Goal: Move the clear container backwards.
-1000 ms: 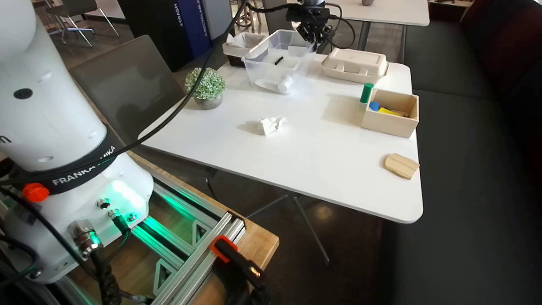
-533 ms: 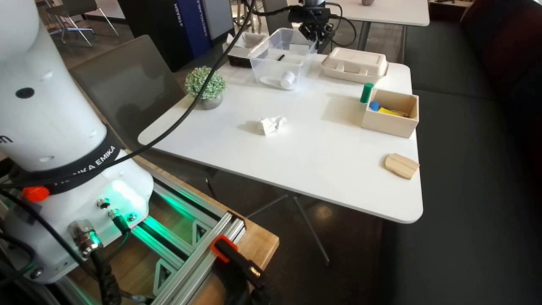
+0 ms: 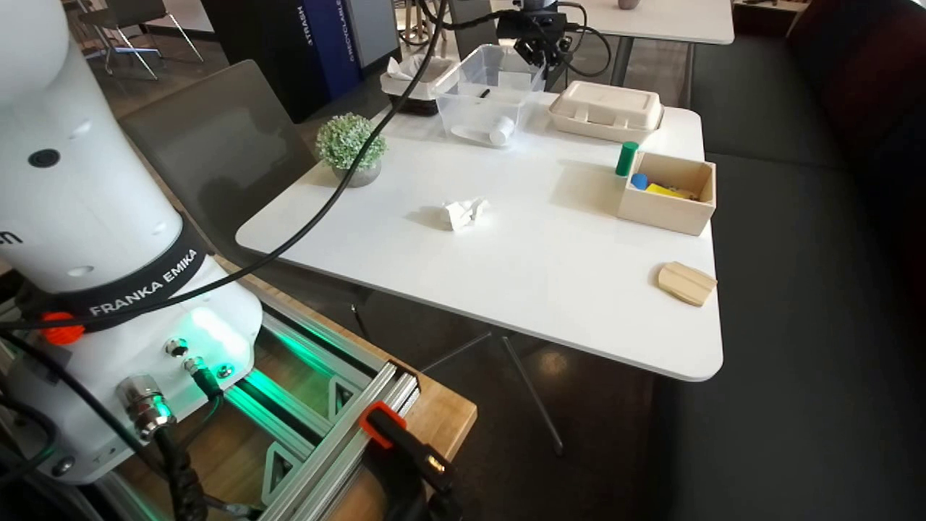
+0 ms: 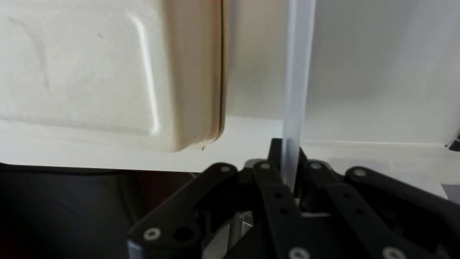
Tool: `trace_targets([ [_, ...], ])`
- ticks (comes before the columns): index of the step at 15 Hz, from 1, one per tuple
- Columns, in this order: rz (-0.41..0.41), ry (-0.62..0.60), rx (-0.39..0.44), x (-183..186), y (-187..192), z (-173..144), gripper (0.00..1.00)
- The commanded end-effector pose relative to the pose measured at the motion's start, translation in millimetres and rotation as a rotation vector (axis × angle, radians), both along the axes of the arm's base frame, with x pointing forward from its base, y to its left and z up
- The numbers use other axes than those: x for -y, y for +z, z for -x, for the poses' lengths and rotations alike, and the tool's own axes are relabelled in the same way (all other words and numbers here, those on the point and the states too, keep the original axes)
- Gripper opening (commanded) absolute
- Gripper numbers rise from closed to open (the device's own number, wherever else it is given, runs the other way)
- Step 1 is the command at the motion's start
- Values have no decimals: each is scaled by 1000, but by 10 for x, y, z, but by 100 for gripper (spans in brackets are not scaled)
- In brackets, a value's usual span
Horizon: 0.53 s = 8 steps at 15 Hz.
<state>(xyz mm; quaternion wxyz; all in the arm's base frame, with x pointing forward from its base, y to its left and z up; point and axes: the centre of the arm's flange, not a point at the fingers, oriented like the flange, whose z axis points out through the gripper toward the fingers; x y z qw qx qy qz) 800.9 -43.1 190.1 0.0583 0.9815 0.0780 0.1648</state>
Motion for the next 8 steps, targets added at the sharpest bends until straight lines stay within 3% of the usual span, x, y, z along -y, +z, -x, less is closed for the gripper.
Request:
trace_targets([
  [1,34,-6,-2,-35,-177,-245,15],
  [2,37,-4,0,-41,-176,-250,32],
  [8,63,23,-13,-99,-152,-190,74],
])
